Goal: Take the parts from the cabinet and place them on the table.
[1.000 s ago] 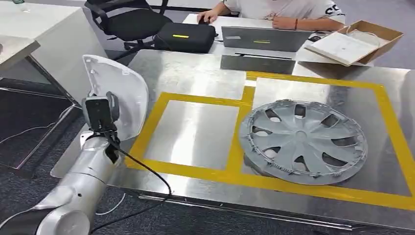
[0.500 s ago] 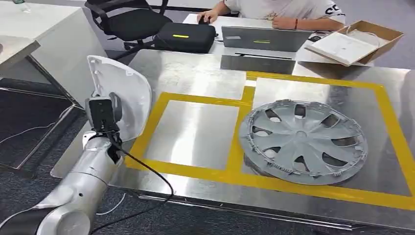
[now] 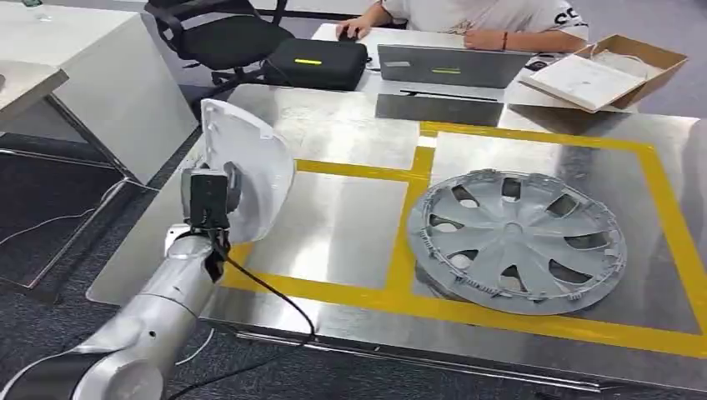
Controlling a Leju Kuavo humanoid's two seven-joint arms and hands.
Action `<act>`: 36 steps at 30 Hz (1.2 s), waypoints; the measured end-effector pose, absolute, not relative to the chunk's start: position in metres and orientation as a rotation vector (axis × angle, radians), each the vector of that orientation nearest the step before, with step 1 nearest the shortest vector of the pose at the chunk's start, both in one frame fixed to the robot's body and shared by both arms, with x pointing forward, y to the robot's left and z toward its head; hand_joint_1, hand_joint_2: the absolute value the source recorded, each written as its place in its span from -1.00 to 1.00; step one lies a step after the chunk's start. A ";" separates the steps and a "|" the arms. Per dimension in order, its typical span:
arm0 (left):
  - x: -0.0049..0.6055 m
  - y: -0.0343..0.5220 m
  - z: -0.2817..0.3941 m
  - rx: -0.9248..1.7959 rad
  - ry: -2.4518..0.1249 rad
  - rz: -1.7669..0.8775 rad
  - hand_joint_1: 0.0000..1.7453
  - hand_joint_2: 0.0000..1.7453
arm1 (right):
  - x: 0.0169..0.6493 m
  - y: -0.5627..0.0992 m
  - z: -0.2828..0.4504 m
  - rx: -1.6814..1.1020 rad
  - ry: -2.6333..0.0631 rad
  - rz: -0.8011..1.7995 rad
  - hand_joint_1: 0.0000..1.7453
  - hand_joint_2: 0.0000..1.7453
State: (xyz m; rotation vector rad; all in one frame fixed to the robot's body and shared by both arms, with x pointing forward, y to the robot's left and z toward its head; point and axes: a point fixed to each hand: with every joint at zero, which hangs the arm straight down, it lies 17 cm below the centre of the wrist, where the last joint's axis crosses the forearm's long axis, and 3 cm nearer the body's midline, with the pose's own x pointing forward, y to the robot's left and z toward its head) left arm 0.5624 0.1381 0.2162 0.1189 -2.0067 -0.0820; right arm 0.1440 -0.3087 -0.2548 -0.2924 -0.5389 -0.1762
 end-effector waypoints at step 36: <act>0.545 0.107 0.166 0.085 -1.905 -0.139 1.00 1.00 | 0.145 -0.308 -0.254 -0.287 -0.546 -0.186 -1.00 1.00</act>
